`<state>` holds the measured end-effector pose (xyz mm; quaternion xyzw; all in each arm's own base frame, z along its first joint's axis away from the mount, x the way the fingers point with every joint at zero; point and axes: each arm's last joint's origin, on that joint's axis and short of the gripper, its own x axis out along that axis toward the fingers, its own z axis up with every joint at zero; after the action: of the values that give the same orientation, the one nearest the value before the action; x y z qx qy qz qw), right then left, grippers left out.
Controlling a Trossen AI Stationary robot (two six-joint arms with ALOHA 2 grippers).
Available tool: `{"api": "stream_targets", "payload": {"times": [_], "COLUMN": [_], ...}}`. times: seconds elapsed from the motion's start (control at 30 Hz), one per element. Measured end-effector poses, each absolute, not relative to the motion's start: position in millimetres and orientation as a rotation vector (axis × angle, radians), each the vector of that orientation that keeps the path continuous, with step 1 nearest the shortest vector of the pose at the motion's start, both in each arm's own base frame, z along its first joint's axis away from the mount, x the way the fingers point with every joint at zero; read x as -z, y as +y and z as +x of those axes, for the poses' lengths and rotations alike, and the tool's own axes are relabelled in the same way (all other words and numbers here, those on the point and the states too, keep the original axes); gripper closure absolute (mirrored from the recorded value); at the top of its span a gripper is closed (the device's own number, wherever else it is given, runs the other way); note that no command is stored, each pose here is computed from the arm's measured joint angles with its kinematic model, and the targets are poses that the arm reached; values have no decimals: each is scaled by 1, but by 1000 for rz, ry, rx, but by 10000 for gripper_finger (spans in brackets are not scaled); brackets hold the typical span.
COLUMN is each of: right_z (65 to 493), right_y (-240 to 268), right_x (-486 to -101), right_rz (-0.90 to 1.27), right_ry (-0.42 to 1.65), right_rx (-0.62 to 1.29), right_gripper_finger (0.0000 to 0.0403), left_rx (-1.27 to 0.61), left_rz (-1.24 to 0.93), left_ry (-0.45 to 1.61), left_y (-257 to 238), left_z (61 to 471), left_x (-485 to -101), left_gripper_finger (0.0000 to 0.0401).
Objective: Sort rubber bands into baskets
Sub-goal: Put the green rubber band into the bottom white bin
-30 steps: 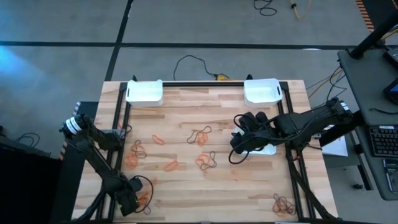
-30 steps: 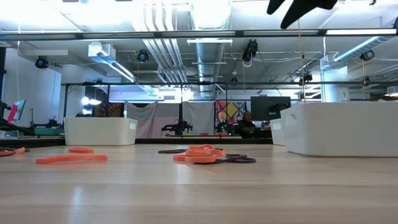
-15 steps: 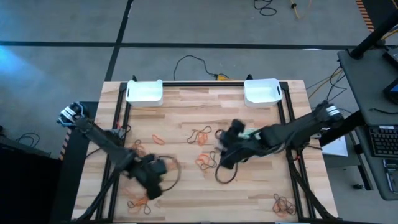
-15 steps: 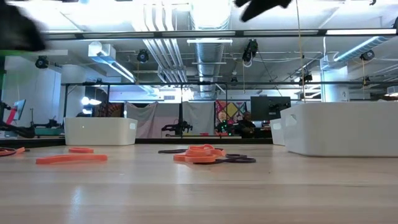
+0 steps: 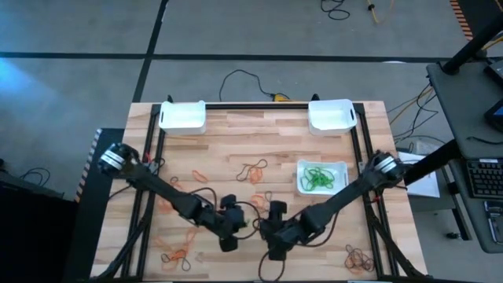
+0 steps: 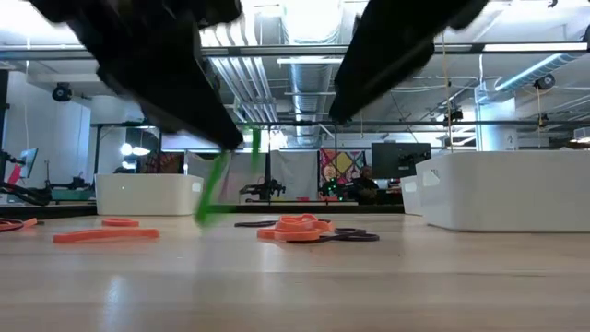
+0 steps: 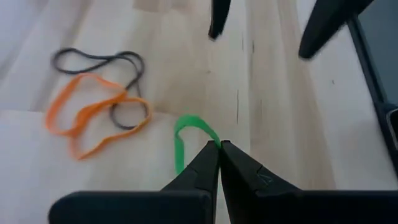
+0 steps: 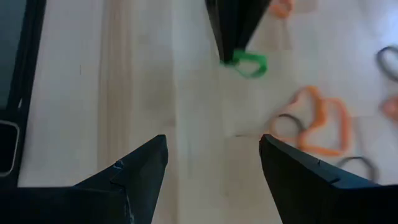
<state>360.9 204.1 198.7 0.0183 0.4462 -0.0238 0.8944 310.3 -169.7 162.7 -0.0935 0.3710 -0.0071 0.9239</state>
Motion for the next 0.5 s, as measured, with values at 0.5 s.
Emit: {"api": "stream_targets", "payload": {"times": [0.5], "right_z": [382], "right_y": [214], "right_x": [-150], "right_rz": [59], "right_ry": [905], "right_rx": [57], "right_gripper_finger": [156], "left_rx": [55], "left_rz": [-216], "left_ry": [868], "left_y": [-178], "left_z": [305], "left_x": [-147], "left_gripper_finger": [272]}}
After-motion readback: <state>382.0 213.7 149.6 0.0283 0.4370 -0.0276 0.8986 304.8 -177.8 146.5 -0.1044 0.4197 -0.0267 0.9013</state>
